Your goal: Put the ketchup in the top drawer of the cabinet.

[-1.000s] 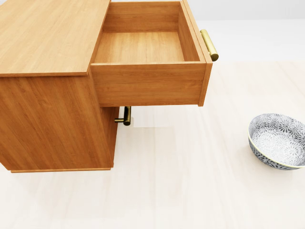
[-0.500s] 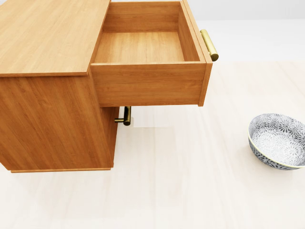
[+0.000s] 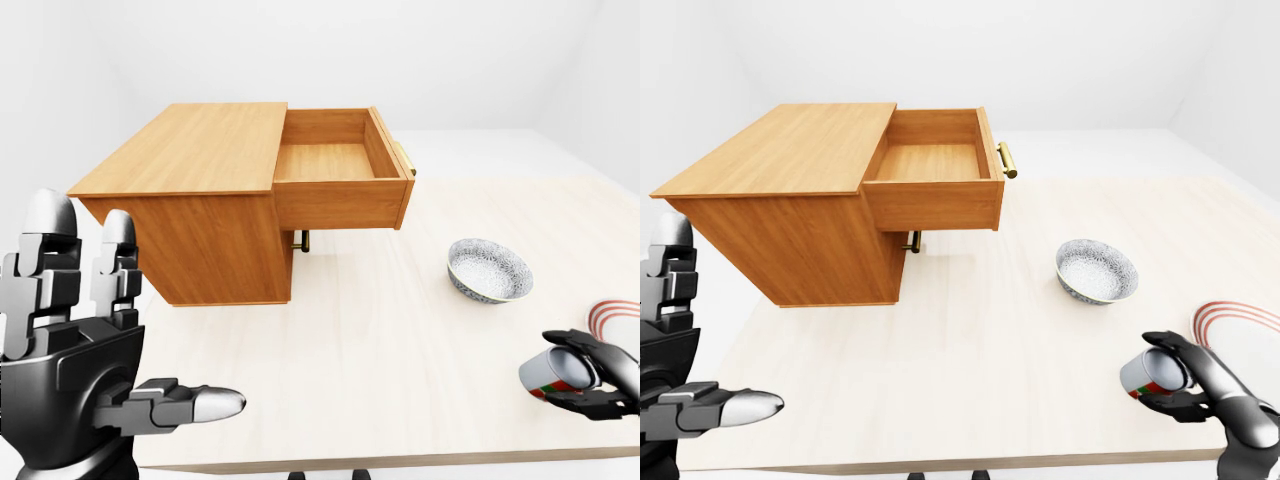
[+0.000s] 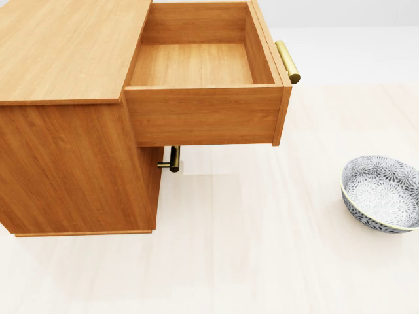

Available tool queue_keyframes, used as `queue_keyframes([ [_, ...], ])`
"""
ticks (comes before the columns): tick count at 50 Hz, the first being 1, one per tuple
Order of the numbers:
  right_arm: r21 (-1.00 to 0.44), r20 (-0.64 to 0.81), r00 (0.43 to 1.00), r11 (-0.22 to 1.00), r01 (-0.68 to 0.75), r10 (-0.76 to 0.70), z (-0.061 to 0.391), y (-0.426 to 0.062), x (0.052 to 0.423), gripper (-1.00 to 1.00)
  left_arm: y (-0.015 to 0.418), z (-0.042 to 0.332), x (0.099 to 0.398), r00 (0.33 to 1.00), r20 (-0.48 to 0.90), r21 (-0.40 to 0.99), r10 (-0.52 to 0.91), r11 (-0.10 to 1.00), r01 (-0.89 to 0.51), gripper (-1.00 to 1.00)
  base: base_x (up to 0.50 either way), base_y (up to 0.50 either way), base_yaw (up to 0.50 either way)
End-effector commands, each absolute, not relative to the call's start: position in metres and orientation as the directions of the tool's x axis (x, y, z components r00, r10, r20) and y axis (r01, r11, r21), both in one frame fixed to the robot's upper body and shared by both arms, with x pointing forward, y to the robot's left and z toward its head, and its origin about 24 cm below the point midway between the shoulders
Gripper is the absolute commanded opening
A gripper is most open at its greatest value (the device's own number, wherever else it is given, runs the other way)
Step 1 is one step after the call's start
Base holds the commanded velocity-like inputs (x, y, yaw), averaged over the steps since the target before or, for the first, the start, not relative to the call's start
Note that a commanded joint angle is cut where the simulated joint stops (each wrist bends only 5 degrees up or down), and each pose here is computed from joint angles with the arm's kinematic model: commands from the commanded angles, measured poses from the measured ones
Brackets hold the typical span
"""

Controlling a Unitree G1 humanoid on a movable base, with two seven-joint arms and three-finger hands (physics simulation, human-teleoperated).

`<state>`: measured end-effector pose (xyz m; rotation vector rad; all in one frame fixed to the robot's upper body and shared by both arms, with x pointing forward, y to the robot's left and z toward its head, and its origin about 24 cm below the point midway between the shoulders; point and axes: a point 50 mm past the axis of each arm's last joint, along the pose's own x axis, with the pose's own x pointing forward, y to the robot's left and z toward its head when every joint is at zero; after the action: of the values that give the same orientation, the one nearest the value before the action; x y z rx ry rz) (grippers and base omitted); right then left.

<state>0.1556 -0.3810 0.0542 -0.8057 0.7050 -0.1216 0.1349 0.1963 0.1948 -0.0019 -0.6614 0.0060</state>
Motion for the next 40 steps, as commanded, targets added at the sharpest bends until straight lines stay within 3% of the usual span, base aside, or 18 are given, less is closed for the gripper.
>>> queue_keyframes([
  [1,-0.657,-0.575,0.749,0.731,-0.184,-0.329,0.041,-0.378,0.153,-1.0,0.196,0.193,0.136,0.796,0.606,-0.005,0.005,1.0,-0.003,1.0,0.0,0.0,0.0],
  [20,-0.722,-0.508,0.781,0.674,-0.157,-0.363,0.059,-0.373,0.152,-1.0,0.196,0.193,0.137,0.796,0.605,-0.006,0.009,1.0,-0.007,1.0,0.0,0.0,0.0],
  [27,-0.844,-0.338,0.859,0.528,-0.096,-0.384,0.104,-0.358,0.166,-1.0,0.197,0.195,0.135,0.79,0.613,-0.005,0.01,1.0,-0.009,1.0,0.0,0.0,0.0],
  [30,-0.911,-0.196,0.904,0.412,-0.024,-0.38,0.138,-0.343,0.173,-1.0,0.197,0.195,0.135,0.789,0.615,-0.005,0.01,1.0,-0.009,1.0,0.0,0.0,0.0],
  [40,-0.982,0.115,0.946,0.106,0.154,-0.302,0.203,-0.287,0.176,-1.0,0.196,0.195,0.135,0.789,0.615,-0.005,0.009,1.0,-0.008,1.0,0.0,0.0,0.0],
])
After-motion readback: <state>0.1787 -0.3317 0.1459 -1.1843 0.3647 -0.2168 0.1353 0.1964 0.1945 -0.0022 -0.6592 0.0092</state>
